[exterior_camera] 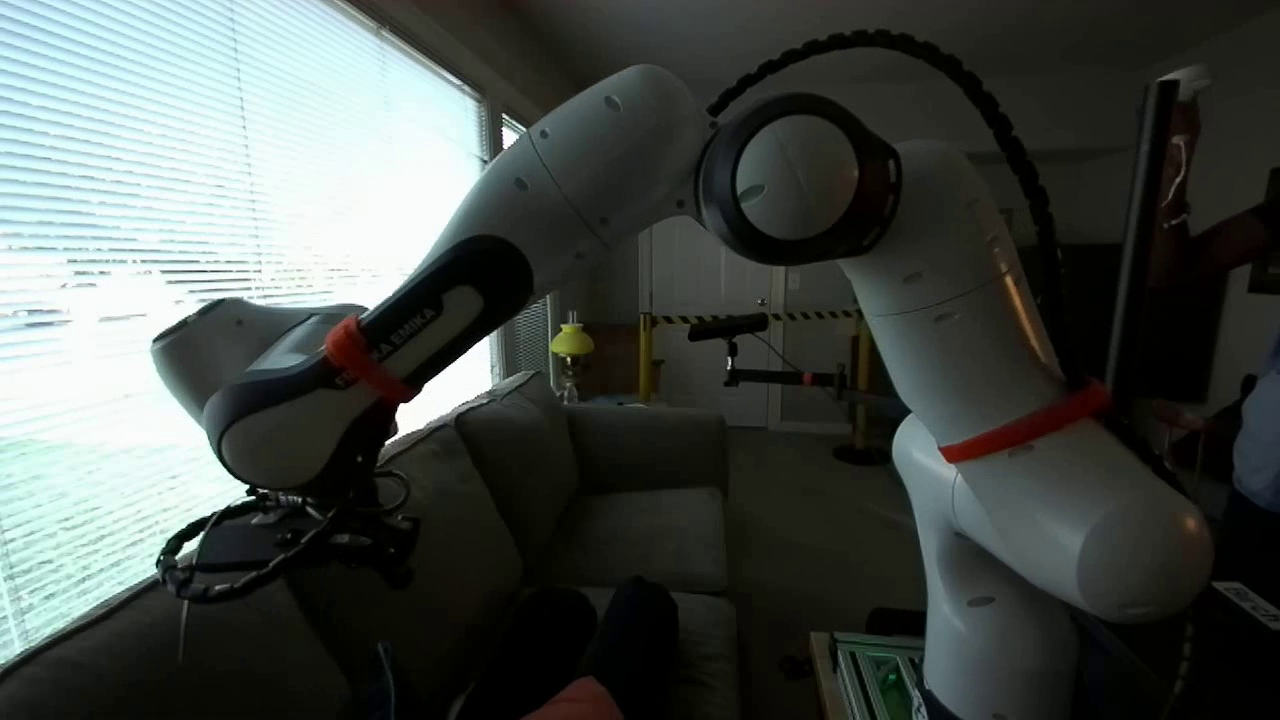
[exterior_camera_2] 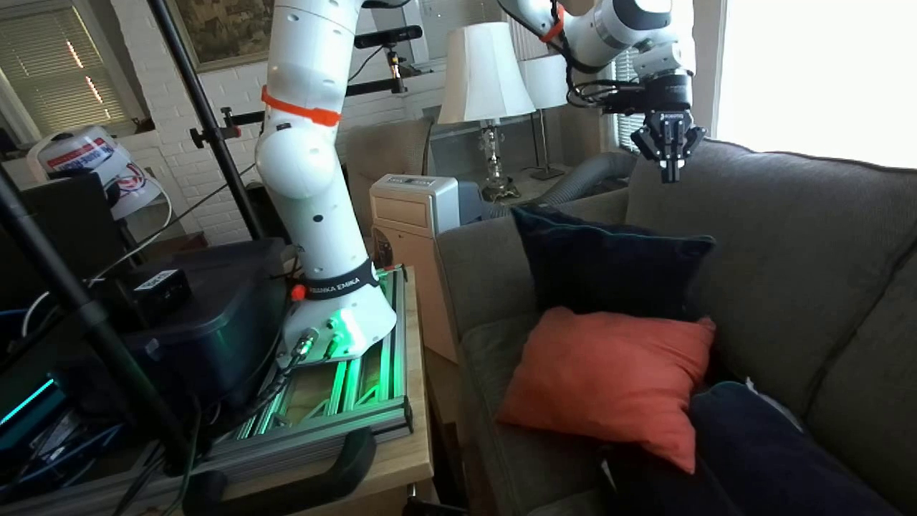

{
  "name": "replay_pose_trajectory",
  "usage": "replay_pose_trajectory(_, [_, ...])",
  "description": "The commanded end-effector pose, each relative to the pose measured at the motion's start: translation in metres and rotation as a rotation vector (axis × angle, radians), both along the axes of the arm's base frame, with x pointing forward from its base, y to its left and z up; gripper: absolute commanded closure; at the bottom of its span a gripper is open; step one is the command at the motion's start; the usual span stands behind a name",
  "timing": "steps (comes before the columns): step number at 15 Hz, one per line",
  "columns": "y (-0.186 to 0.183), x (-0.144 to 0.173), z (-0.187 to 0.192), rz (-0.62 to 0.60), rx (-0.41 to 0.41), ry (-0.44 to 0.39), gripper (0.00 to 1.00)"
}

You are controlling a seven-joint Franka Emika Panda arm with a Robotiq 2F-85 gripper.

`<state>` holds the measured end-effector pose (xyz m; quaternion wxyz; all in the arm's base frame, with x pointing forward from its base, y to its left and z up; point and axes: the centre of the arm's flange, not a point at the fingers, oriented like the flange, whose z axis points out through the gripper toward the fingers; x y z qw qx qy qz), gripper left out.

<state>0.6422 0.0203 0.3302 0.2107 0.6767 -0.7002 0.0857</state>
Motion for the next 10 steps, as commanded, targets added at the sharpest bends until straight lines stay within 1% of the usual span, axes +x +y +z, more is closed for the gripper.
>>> replay_pose_trajectory(1, [-0.003, 0.007, 0.028, 0.048, -0.012, -0.018, 0.97])
replay_pose_trajectory(2, [-0.002, 0.007, 0.029, 0.078, -0.014, -0.029, 0.97])
replay_pose_trajectory(3, [0.001, 0.006, 0.024, 0.124, 0.0, -0.029, 0.65])
replay_pose_trajectory(4, [0.004, 0.004, 0.017, 0.167, 0.02, -0.027, 0.63])
replay_pose_trajectory(5, [0.009, 0.002, 0.008, 0.207, 0.045, -0.023, 0.57])
replay_pose_trajectory(6, [0.015, -0.001, -0.001, 0.25, 0.072, -0.009, 0.49])
replay_pose_trajectory(7, [0.02, -0.004, -0.009, 0.297, 0.092, -0.001, 0.42])
replay_pose_trajectory(8, [0.025, -0.008, -0.021, 0.348, 0.101, 0.018, 0.33])
replay_pose_trajectory(9, [0.029, -0.013, -0.032, 0.385, 0.108, 0.036, 0.27])
replay_pose_trajectory(10, [0.032, -0.017, -0.044, 0.417, 0.117, 0.069, 0.18])
